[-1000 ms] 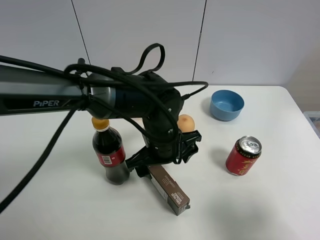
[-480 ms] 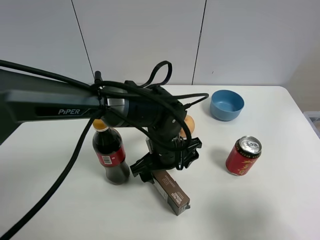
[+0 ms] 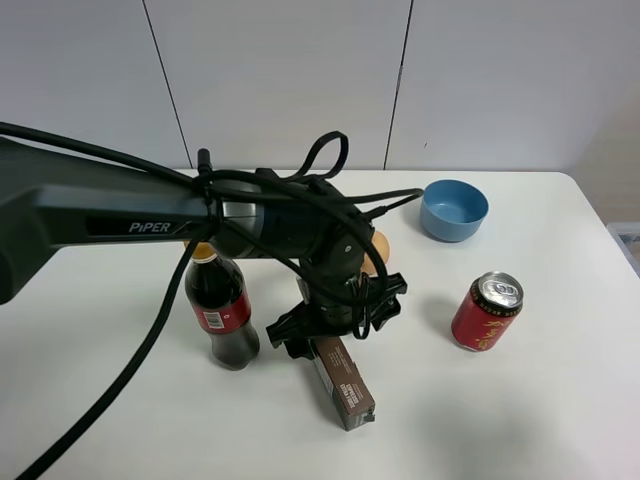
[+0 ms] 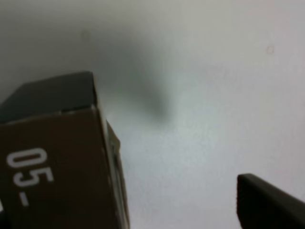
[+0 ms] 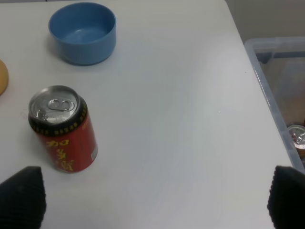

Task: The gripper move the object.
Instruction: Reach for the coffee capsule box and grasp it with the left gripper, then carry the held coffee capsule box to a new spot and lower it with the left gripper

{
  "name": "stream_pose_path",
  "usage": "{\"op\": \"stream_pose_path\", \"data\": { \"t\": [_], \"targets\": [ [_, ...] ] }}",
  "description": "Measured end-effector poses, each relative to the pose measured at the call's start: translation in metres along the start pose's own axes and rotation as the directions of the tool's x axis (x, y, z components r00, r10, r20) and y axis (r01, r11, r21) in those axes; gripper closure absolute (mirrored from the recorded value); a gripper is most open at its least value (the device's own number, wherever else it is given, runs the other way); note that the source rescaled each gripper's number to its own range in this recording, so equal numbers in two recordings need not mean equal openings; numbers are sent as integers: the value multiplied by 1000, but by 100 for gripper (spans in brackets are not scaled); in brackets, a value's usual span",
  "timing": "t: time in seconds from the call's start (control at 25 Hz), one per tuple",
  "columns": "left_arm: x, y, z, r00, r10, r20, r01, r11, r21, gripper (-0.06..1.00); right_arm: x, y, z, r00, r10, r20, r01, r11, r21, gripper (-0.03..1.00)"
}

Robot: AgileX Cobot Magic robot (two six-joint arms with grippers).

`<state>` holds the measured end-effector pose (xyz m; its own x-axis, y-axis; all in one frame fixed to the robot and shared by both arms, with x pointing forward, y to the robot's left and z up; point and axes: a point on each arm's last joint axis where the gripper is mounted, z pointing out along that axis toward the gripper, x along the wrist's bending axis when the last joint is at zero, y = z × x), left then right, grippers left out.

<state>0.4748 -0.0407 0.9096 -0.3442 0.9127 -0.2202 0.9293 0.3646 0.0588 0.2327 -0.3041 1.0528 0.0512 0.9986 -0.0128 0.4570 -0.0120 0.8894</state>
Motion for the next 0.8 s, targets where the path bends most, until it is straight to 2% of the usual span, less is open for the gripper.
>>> {"op": "stream_pose_path", "data": {
  "t": [0.12, 0.2, 0.28, 0.36, 0.48, 0.64, 0.8],
  "targets": [
    [4, 2, 0, 999, 10, -33, -9, 1000, 7, 17, 0, 0, 0, 1000, 0, 0, 0, 1000, 0, -3],
    [6, 1, 0, 998, 21, -58, -20, 1000, 15, 22, 0, 0, 0, 1000, 0, 0, 0, 1000, 0, -3],
    [7, 0, 0, 997, 25, -73, -23, 999, 25, 38, 0, 0, 0, 1000, 0, 0, 0, 1000, 0, -3],
    [8, 0, 0, 997, 29, -76, -27, 999, 26, 60, 0, 0, 0, 1000, 0, 0, 0, 1000, 0, -3],
    [5, 1, 0, 998, 37, -46, -36, 999, 18, 92, 0, 0, 0, 1000, 0, 0, 0, 1000, 0, -3],
    [1, 1, 0, 995, 98, -7, -98, 995, 13, 94, 0, 0, 0, 1000, 0, 0, 0, 1000, 0, -3],
    [2, 0, 0, 970, 241, -7, -241, 970, 24, 94, 0, 0, 0, 1000, 0, 0, 0, 1000, 0, -3]
  ]
}}
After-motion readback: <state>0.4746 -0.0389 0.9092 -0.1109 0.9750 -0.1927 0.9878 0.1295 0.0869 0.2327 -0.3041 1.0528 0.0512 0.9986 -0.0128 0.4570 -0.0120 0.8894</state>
